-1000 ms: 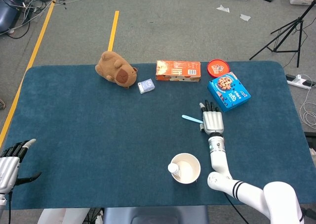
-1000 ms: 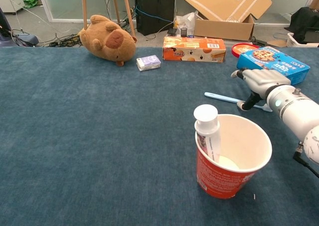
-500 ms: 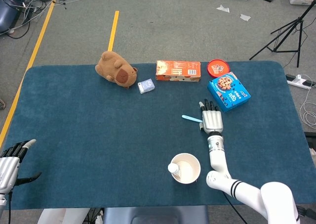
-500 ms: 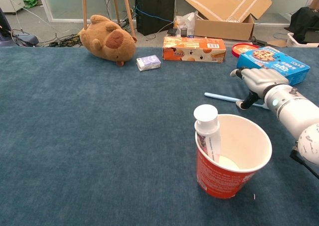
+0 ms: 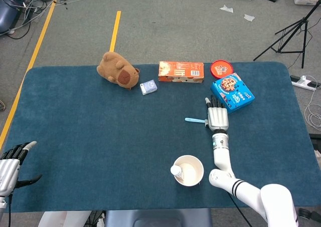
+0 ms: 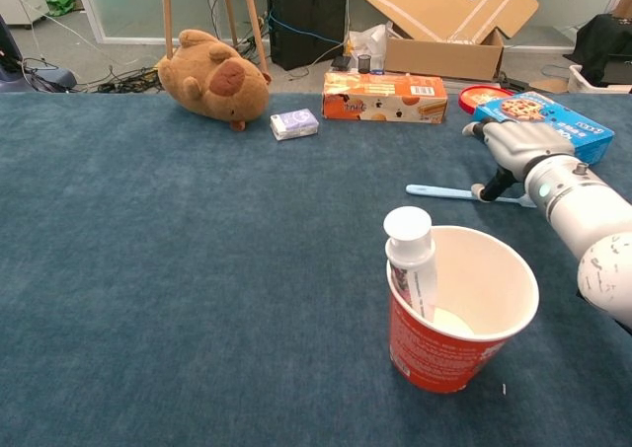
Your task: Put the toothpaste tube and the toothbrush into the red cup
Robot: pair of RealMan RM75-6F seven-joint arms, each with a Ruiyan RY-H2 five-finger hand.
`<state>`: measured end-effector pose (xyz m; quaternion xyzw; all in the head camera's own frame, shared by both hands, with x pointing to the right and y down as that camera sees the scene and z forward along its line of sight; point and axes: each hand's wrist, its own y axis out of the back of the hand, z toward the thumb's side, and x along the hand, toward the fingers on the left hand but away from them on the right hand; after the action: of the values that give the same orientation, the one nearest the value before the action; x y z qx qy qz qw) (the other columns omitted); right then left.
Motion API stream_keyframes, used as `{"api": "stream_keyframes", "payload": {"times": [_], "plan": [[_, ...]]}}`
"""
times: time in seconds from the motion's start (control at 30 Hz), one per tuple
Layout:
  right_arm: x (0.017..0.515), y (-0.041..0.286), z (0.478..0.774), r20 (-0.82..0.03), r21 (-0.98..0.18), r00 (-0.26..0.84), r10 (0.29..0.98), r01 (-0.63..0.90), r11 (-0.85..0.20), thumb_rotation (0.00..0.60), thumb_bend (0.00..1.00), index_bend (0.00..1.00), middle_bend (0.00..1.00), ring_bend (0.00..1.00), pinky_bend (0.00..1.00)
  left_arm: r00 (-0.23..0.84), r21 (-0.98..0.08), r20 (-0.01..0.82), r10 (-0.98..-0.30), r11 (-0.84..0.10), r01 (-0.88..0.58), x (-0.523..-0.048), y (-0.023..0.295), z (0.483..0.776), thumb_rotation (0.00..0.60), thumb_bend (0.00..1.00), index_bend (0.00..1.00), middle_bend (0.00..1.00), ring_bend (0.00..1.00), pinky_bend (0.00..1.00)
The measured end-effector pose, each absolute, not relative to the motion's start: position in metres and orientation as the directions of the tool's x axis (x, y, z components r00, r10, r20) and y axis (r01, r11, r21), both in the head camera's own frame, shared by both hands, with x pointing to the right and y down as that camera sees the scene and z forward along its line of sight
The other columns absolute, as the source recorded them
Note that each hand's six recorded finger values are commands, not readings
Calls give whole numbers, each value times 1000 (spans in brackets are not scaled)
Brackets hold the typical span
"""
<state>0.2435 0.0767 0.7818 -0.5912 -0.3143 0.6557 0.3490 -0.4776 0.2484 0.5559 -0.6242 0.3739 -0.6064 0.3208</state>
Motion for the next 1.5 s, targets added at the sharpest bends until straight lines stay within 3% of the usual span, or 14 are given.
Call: {"api": "stream_keyframes", "payload": {"times": [0.1,0.33,0.53,1.5], "plan": [[239,79,778,-557,-827,-38,830,-67,-558,600,272,142,10,0,188,-13,-853,518,-855,-516,-75,-477,249,556,600,0,141,186,166,230],[226,85,770,-572,-819,1,820,-50,-572,600,272,315,10,0,188,-10,-853,518,-855,-516,-74,-476,249,556,600,0,142,186,166,230],[220,89,775,-601,-798,1,800,-54,-600,600,272,375,13,0,188,-14,-855,515,-857,-513,-78,-477,248,555,600,0,149,186,166,230],[204,88,787,-611,-791,3,792,-41,-610,600,277,441,35,0,188,-15,-857,511,-859,-508,-81,-479,248,553,600,0,154,186,166,230]]}}
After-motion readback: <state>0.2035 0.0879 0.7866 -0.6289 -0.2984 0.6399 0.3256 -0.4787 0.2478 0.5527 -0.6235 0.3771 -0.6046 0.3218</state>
